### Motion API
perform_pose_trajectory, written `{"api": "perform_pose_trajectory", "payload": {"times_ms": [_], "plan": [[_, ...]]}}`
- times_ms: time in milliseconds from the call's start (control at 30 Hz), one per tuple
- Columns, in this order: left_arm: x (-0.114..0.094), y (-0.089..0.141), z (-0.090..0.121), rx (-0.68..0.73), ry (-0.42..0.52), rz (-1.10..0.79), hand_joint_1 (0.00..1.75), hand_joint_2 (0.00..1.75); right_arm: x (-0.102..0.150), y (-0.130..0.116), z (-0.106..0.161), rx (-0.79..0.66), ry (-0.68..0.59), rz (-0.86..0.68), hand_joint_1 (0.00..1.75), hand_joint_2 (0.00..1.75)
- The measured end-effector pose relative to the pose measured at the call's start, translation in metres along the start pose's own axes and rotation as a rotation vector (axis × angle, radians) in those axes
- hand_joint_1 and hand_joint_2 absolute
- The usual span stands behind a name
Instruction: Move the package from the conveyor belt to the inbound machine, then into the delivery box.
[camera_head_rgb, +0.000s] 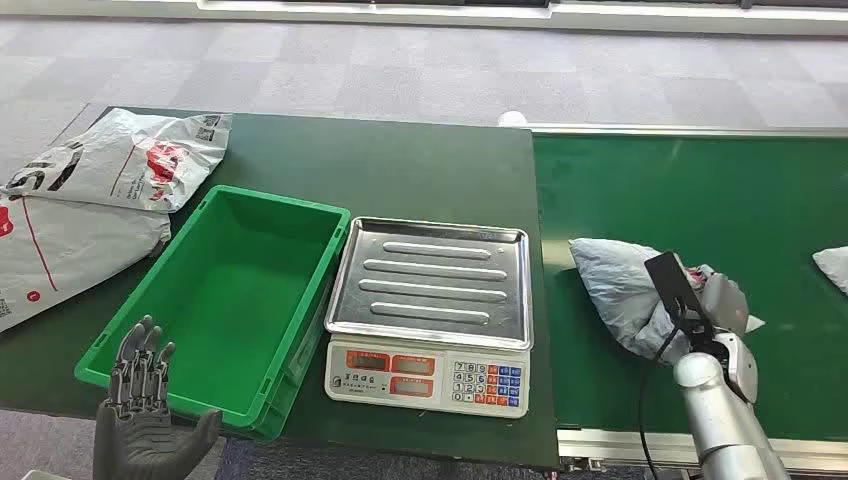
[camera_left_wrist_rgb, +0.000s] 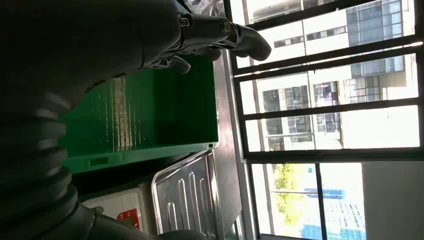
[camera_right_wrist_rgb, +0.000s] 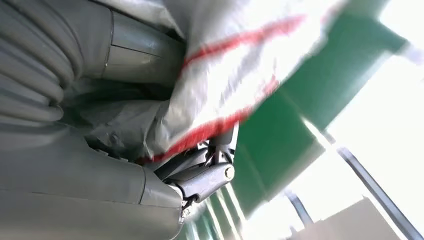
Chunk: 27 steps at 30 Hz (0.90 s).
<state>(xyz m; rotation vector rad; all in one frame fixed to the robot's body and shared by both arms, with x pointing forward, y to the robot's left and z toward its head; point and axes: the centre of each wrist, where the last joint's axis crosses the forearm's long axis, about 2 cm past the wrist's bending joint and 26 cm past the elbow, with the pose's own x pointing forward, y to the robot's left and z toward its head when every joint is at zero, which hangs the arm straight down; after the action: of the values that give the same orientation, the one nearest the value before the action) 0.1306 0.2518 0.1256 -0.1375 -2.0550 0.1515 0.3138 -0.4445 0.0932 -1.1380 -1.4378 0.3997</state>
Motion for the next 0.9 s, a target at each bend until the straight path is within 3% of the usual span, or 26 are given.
{"api": "perform_pose_trajectory", "payload": {"times_ms": [300,500,600,700,767,900], "plan": [[-0.002,-0.002,-0.001,0.033,-0.014,-0.005,0.0,1.75,0.058,-0.048,0.015,-0.48,-0.311,-0.151,1.75,1.75],[-0.004,-0.001,-0.001,0.067,-0.016,-0.011,0.0,1.75,0.073,-0.061,0.024,-0.573,-0.366,-0.222,1.75,1.75],[-0.005,0.0,-0.001,0.077,-0.024,-0.013,0.0,1.75,0.082,-0.056,0.024,-0.469,-0.394,-0.296,1.75,1.75],[-0.007,0.0,-0.002,0.067,-0.043,-0.01,0.0,1.75,0.106,-0.039,0.022,-0.153,-0.48,-0.34,1.75,1.75],[-0.008,0.0,-0.004,0.052,-0.051,-0.007,0.0,1.75,0.123,-0.026,0.023,0.019,-0.539,-0.336,1.75,1.75],[-0.012,0.001,-0.004,0.029,-0.051,-0.006,0.0,1.75,0.148,-0.009,0.024,0.192,-0.636,-0.266,1.75,1.75]]}}
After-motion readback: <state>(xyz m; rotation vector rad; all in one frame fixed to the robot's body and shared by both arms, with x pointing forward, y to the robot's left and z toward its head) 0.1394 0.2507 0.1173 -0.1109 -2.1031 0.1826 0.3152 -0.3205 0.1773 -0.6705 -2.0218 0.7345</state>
